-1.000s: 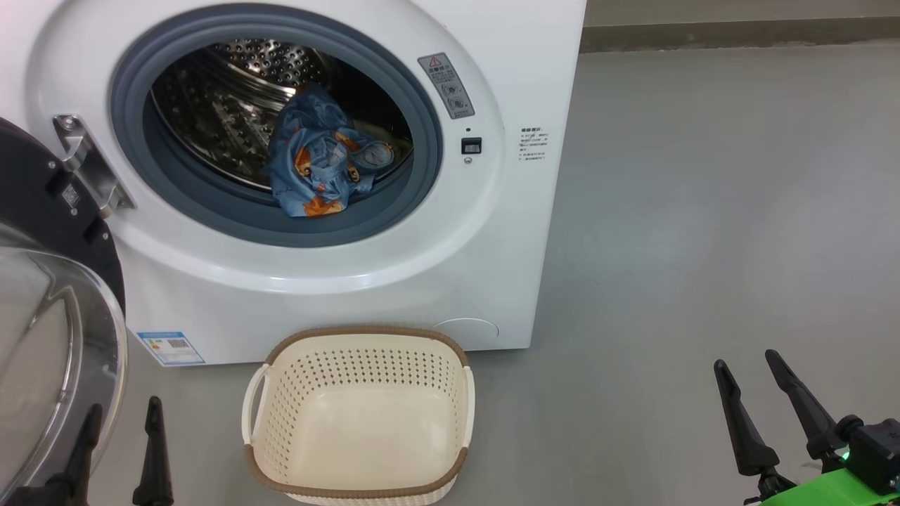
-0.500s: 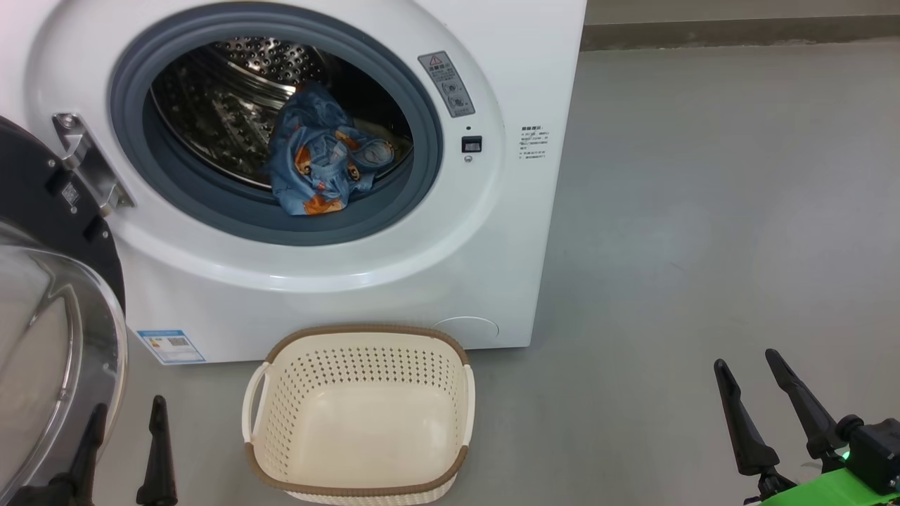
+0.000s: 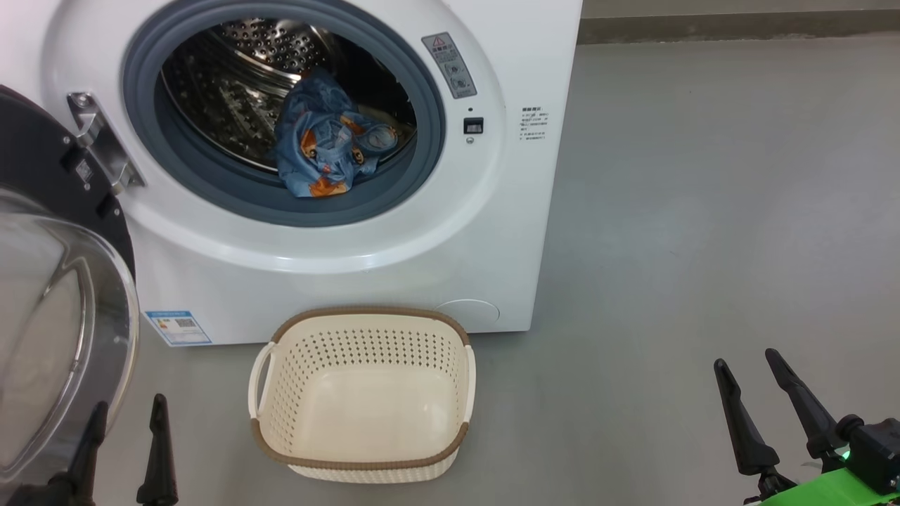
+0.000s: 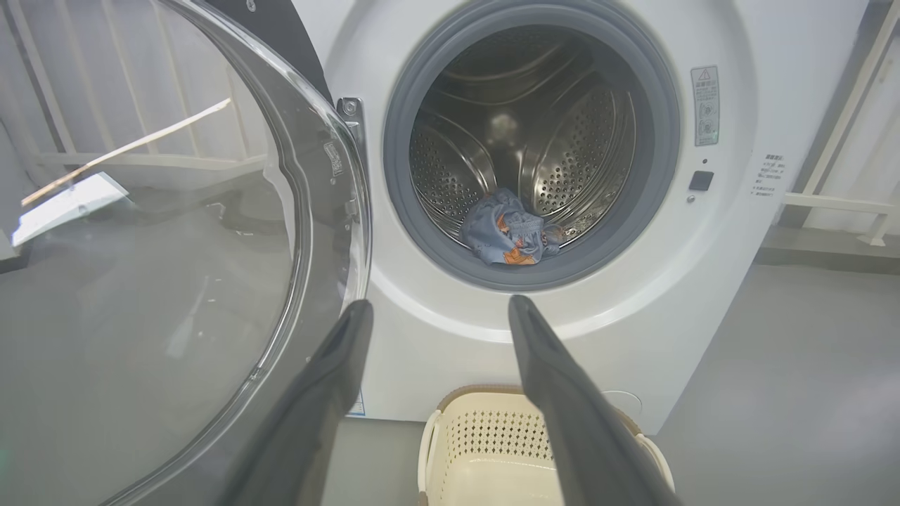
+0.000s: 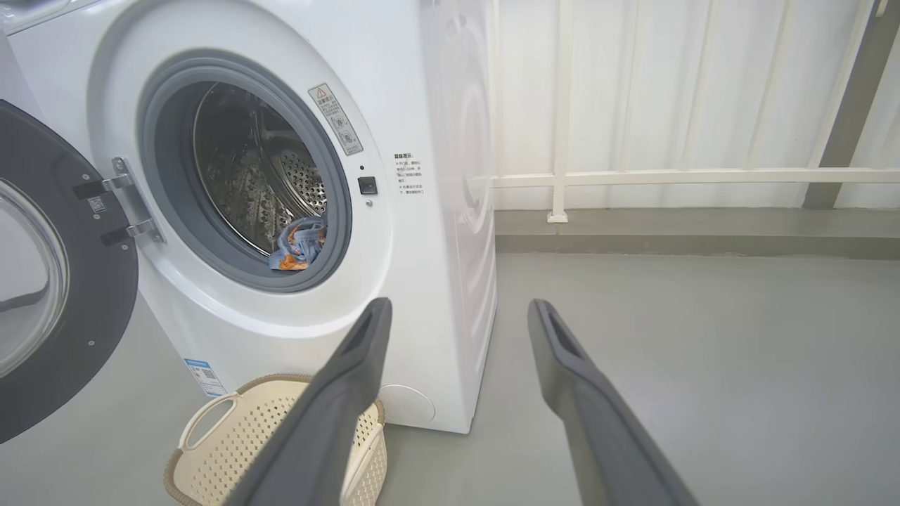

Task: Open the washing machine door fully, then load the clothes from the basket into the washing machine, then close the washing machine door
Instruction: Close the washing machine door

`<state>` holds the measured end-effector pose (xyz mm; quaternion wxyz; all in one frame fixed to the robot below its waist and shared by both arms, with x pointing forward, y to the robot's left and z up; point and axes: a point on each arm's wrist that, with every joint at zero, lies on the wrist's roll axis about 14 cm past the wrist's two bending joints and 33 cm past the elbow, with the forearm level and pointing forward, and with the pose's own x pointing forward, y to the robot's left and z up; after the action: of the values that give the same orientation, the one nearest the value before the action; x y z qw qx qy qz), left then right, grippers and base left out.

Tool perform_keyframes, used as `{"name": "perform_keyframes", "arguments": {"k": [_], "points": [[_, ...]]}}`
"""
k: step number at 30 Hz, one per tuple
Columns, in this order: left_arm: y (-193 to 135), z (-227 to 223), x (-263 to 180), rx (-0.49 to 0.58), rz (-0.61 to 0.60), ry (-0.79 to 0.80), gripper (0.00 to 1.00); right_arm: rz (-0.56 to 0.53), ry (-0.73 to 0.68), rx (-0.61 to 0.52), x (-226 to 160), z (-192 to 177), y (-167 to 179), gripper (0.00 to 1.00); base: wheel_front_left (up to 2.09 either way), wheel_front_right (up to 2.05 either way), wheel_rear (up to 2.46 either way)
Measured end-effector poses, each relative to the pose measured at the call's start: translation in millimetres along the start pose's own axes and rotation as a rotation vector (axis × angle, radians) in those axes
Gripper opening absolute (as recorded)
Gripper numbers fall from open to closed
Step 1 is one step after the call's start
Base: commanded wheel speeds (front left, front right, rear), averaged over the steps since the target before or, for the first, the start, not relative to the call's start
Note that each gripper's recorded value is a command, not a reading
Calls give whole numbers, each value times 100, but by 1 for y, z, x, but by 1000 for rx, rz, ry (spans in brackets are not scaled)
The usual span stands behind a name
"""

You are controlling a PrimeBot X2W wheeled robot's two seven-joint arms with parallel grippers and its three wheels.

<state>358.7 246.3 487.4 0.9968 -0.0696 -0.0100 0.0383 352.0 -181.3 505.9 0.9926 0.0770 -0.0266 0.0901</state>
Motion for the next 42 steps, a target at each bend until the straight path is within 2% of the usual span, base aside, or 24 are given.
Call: {"name": "perform_keyframes", "arguments": {"k": [11,26,36,42], "points": [[1,5,0,-5,0,-14,100,6,1,0,1,0,1,100,-71,71,0],[9,7,-8,-12,26,-21,100,37,4,3,8,-2,10,100,-3,3,0],[37,14,-28,-33,138,-53,100,155,28,7,27,-10,44,100,0,0,0],[57,16,-49,-48,219,-65,100,270,24,1,46,-10,76,100,0,0,0]]}}
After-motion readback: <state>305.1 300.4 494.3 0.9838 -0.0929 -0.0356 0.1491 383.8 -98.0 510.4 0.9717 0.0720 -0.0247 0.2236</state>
